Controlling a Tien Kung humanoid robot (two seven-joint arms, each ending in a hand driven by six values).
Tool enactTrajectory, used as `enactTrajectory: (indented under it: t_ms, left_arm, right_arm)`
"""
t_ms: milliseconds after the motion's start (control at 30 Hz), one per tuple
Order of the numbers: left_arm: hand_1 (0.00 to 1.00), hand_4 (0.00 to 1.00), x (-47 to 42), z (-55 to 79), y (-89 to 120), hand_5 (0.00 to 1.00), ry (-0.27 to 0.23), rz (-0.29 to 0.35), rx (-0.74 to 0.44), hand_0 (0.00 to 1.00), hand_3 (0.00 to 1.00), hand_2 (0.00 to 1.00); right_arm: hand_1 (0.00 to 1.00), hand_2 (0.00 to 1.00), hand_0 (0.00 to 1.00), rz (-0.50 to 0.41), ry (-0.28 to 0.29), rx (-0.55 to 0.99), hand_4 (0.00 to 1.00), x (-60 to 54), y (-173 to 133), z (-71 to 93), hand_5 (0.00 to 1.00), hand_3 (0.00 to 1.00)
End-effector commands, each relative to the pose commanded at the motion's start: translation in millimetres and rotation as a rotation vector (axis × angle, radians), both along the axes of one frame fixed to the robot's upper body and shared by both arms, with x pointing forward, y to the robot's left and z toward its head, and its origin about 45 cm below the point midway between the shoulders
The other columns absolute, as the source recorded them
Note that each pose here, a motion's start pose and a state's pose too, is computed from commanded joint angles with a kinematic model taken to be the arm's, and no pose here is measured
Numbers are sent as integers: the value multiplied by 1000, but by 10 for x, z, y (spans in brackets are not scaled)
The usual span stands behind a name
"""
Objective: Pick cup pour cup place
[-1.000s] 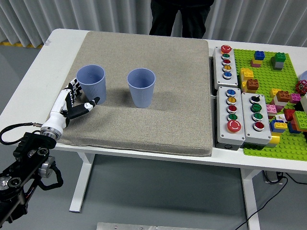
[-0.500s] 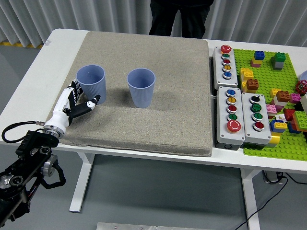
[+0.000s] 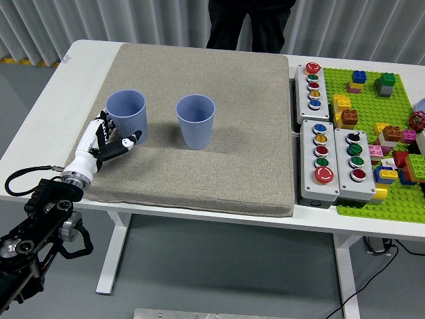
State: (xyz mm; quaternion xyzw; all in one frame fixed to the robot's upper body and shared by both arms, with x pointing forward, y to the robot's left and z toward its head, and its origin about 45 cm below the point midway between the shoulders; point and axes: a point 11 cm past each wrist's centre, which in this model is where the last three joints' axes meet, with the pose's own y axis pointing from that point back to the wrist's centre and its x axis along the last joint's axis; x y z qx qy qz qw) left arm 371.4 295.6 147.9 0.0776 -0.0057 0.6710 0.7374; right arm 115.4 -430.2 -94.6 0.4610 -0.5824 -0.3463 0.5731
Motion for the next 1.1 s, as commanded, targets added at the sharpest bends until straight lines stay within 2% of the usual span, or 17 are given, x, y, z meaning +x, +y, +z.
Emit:
enactTrajectory:
  t_ms: [33,200,233,633,1100]
  left_arm:
    - [964,851,4,2,2,147,-1,2,-1,984,998,998]
    - [964,851,2,-15,4,147,3,6,-1,984,998,998]
    - [965,910,4,-18,4,228,4,7,-2,986,998,998]
    - [969,930,19,-31,-2,258,10,6,3,994,998,998]
    - [969,924,21,-52,14,250,18,11,15,994,998,998]
  right_arm:
    - [687,623,697,0,0,0,82,-1,0,0,268,607]
    - [687,623,697,-1,0,0,82,-5,0,-1,268,607]
    - [687,623,696,0,1,0,83,-4,-1,-1,269,607]
    - [687,623,696,3,3,0,85,-11,-3,-2,272,607]
    - [686,623,697,6,7,-2,85,-27,-8,-4,273,608]
